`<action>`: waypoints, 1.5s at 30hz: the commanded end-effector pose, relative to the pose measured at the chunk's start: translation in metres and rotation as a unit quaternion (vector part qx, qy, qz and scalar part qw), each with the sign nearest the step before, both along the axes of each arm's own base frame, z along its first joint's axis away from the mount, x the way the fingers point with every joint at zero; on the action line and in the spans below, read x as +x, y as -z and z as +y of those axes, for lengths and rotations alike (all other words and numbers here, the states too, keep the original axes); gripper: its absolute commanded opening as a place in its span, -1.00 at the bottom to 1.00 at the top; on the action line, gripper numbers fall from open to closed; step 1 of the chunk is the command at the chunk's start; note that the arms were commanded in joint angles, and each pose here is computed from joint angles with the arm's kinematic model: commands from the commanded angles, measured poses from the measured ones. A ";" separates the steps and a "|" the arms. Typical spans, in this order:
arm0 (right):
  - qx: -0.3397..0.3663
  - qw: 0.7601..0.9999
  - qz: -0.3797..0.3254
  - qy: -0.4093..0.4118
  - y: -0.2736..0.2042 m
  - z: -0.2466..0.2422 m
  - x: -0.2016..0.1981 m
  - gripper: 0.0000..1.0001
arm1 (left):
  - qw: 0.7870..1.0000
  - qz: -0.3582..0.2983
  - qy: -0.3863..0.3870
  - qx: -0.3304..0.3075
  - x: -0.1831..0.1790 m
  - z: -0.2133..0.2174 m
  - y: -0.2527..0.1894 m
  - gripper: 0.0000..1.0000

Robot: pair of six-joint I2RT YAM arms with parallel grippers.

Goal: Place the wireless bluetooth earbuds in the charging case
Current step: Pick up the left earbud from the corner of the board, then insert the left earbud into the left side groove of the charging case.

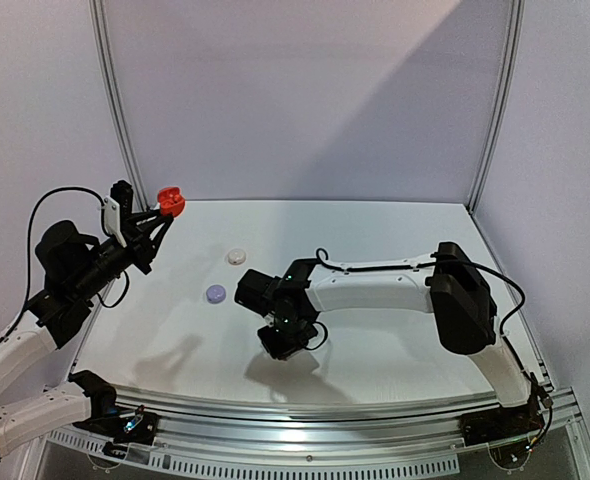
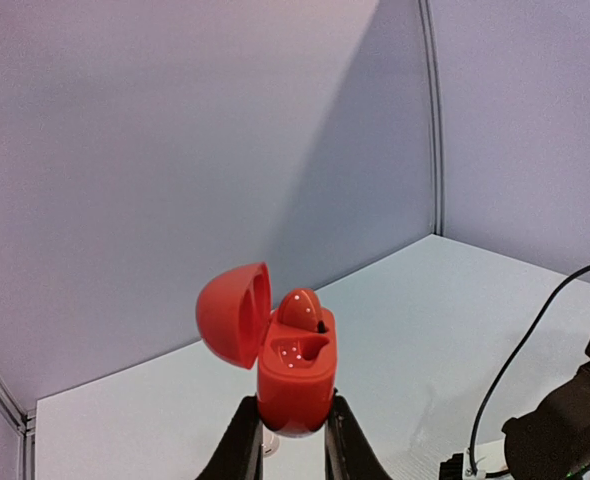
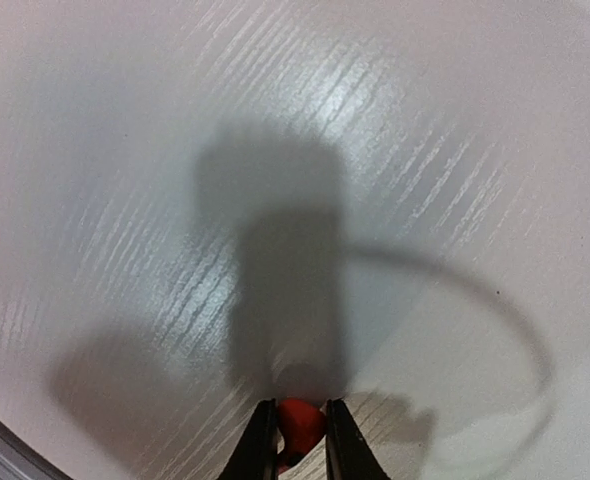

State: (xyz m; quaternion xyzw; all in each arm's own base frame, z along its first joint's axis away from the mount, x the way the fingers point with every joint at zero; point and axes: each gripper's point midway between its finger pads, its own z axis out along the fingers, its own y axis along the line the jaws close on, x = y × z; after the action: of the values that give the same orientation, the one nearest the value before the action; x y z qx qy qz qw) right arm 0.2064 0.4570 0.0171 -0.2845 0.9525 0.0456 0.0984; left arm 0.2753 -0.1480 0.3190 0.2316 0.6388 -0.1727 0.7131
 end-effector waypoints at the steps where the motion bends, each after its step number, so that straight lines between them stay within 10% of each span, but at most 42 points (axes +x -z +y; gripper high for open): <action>1: -0.024 1.000 -0.017 0.003 0.000 -0.011 0.003 -0.85 | 1.000 -0.005 -0.001 0.002 0.000 0.002 0.001 -1.00; 12: 0.129 0.961 -0.245 -0.017 -0.168 0.008 0.058 -0.89 | 1.000 -0.007 0.024 -0.001 -0.004 -0.006 0.000 -1.00; 24: 0.410 0.762 -0.471 -0.173 -0.450 0.029 0.008 -1.00 | 0.967 -0.061 0.244 -0.050 -0.065 -0.054 -0.040 -1.00; 32: 0.465 0.668 -0.499 -0.297 -0.499 0.075 -0.055 -0.99 | 0.942 -0.086 0.319 -0.056 -0.092 -0.071 -0.063 -1.00; 45: 0.438 0.659 -0.481 -0.377 -0.468 0.108 -0.075 -0.99 | 0.941 -0.073 0.321 -0.085 -0.099 -0.069 -0.087 -1.00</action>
State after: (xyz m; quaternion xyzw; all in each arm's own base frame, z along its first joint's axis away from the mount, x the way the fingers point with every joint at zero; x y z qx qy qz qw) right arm 0.1392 0.5596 0.4878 -0.5035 0.4658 0.3478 0.6392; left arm 0.1805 -0.2173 0.3962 0.3781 0.4631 -0.4226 0.6811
